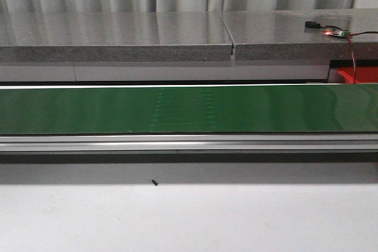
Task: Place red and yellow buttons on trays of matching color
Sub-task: 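Lower the left gripper toward the remaining buttons beside the belt, then close the left gripper on a yellow button in the pile, then set the yellow button on the green belt and open the left gripper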
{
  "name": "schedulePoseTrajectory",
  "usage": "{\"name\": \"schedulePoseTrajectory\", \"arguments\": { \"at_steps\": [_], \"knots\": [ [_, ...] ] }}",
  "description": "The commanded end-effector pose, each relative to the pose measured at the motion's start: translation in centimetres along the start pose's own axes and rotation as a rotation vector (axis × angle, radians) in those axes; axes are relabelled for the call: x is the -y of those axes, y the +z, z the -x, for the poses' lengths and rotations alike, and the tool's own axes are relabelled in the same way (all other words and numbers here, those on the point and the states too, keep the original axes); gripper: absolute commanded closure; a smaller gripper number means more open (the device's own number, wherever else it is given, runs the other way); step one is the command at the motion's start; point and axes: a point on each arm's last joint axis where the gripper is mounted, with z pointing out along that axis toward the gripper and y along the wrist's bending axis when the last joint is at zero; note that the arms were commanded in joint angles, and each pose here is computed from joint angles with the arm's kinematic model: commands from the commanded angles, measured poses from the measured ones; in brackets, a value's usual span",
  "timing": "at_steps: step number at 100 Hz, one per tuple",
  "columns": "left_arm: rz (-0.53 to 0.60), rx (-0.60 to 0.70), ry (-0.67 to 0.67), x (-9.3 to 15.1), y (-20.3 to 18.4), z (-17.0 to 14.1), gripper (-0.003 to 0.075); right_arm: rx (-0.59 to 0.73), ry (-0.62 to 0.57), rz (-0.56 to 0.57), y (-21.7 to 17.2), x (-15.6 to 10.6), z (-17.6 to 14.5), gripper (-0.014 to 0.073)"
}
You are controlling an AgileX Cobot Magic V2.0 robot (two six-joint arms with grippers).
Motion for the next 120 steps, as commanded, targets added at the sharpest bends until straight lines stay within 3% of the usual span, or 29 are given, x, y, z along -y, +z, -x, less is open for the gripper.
{"name": "schedulePoseTrajectory", "arguments": {
  "at_steps": [1, 21, 59, 120],
  "knots": [
    [-0.034, 0.086, -0.002, 0.3, -2.5, 0.3, 0.0498, 0.084, 0.006, -0.009, -0.5, 0.0, 1.3, 0.0662],
    [-0.043, 0.125, 0.017, 0.4, -4.1, 0.0, 0.052, 0.084, 0.006, -0.009, -0.5, 0.0, 1.3, 0.0662],
    [-0.079, 0.263, 0.104, 0.7, -11.2, -3.1, 0.052, 0.084, 0.006, -0.009, -0.5, 0.0, 1.3, 0.0662],
    [-0.13, 0.183, 0.322, 6.3, -9.6, -4.7, 0.052, 0.084, 0.006, -0.009, -0.5, 0.0, 1.3, 0.0662]
  ]
}}
